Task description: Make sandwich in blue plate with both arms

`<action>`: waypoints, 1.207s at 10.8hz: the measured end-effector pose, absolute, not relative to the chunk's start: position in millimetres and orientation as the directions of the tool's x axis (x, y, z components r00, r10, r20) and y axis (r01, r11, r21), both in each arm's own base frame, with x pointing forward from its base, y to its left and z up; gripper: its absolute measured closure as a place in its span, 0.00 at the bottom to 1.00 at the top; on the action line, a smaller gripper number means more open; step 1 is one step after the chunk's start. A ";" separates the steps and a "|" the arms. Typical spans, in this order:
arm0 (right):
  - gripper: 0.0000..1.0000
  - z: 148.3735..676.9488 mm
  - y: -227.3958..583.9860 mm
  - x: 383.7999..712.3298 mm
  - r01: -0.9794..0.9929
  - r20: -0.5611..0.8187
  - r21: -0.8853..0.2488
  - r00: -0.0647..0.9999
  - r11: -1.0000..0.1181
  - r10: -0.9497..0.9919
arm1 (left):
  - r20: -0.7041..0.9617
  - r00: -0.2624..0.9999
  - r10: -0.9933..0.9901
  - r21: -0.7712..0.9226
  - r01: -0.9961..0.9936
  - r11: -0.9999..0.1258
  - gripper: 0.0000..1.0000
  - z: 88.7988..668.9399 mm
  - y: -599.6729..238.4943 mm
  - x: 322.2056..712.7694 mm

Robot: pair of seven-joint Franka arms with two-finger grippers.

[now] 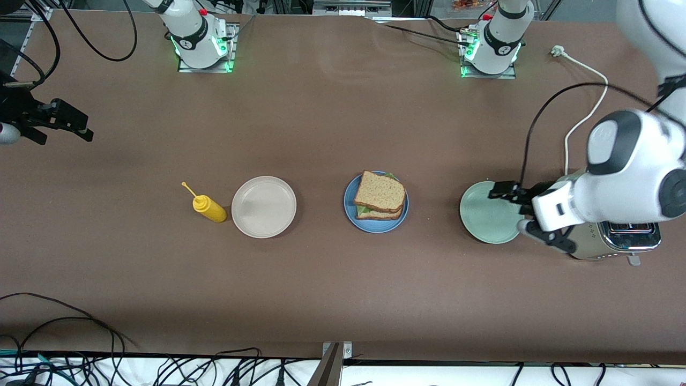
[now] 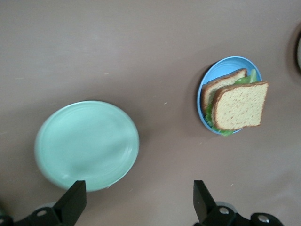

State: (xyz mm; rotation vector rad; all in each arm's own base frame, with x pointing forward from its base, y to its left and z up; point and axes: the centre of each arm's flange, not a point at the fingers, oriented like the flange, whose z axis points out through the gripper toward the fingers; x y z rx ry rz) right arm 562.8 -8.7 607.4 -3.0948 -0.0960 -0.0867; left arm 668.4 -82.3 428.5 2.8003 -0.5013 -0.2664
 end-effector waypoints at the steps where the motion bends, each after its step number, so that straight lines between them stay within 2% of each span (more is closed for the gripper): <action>1: 0.00 607.2 -8.7 562.8 0.063 0.057 -0.042 0.997 -0.997 0.061 | -0.116 0.927 -0.356 0.270 -0.316 -0.910 0.00 459.5 -73.1 660.5; 3: 0.00 607.1 -8.8 562.9 0.063 0.057 -0.042 0.997 -0.997 0.061 | -0.094 0.939 -0.331 0.218 -0.305 -0.927 0.00 513.7 -53.6 641.8; 5: 0.00 607.1 -7.8 563.0 0.065 0.057 -0.042 0.996 -0.997 0.062 | -0.074 0.948 -0.311 0.080 -0.305 -0.949 0.00 560.5 -39.7 623.1; 8: 0.00 607.0 -7.0 563.1 0.066 0.056 -0.042 0.996 -0.997 0.064 | -0.002 0.955 -0.297 -0.048 -0.296 -0.954 0.00 627.4 -57.9 589.3; 10: 0.00 606.9 -6.8 563.1 0.066 0.056 -0.042 0.996 -0.997 0.064 | 0.012 0.957 -0.291 -0.067 -0.289 -0.955 0.00 644.6 -58.0 571.0; 13: 0.00 606.9 -6.5 563.1 0.067 0.056 -0.042 0.996 -0.997 0.064 | -0.005 0.964 -0.267 -0.028 -0.267 -0.963 0.00 629.2 -64.3 552.9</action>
